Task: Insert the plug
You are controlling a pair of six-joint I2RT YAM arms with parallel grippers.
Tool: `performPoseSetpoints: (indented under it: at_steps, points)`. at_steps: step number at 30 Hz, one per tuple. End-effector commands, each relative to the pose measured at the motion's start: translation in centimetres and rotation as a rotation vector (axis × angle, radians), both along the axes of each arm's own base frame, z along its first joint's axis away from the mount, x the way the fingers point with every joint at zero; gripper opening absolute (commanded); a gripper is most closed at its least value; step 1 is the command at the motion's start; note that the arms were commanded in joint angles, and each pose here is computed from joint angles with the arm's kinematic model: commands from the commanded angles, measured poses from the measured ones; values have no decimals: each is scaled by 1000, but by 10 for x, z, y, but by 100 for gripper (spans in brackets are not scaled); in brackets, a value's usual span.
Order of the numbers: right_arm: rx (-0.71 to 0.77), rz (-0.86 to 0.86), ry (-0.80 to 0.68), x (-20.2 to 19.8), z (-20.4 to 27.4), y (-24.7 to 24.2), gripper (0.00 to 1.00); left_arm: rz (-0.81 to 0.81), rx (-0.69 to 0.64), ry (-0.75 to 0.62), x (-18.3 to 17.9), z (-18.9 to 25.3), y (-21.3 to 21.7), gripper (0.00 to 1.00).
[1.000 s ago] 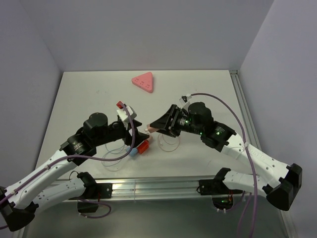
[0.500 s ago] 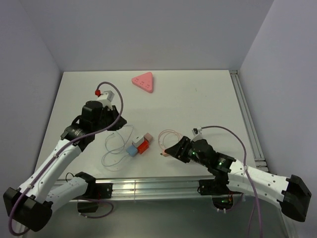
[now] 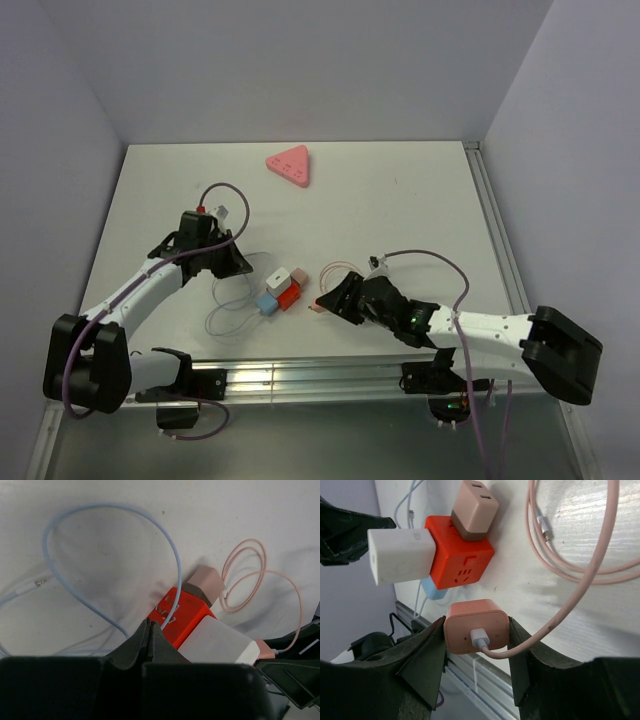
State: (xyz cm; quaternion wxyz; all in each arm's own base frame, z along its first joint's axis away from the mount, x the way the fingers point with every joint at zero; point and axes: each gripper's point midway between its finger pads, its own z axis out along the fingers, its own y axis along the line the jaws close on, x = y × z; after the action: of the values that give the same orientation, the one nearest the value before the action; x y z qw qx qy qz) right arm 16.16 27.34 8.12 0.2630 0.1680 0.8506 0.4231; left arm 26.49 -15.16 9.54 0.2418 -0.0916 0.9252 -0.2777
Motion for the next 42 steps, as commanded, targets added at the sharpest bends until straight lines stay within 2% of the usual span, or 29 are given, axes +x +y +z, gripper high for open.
performPoseSetpoints:
  at_steps: [1,4,14,18,30,33,34,35,36,38,39,40,41,42]
  points:
    - [103,-31,-42,18,27,25,0,-8,-90,-31,8,4,-13,0]
    - [89,-19,-28,22,19,36,0,-21,-140,-38,9,2,-21,2]
    - [45,1,-39,41,12,63,0,-24,-125,19,0,-10,-48,6]
    - [48,3,-32,51,8,64,0,15,-105,33,-7,-20,-46,4]
    - [57,65,-90,81,14,69,0,17,-159,95,-38,-33,-56,0]
    - [58,68,-112,88,16,66,0,52,-147,97,-41,-35,-51,0]
    - [55,72,-109,89,15,65,0,105,-101,84,-39,-34,-39,1]
    - [56,66,-110,91,16,63,0,148,-87,82,-37,-32,-34,5]
    - [53,67,-109,90,15,61,0,184,-78,42,-33,-22,-28,16]
    - [46,61,-107,89,15,54,0,268,-11,16,-29,-18,-9,29]
    - [37,57,-114,90,16,50,0,289,-18,-27,-25,-3,-5,41]
    - [34,51,-126,89,20,45,0,337,22,-46,-23,-1,6,48]
    - [11,49,-119,87,17,40,0,354,24,-71,-21,6,10,59]
    - [-9,48,-132,87,17,35,0,370,15,-116,-18,21,13,79]
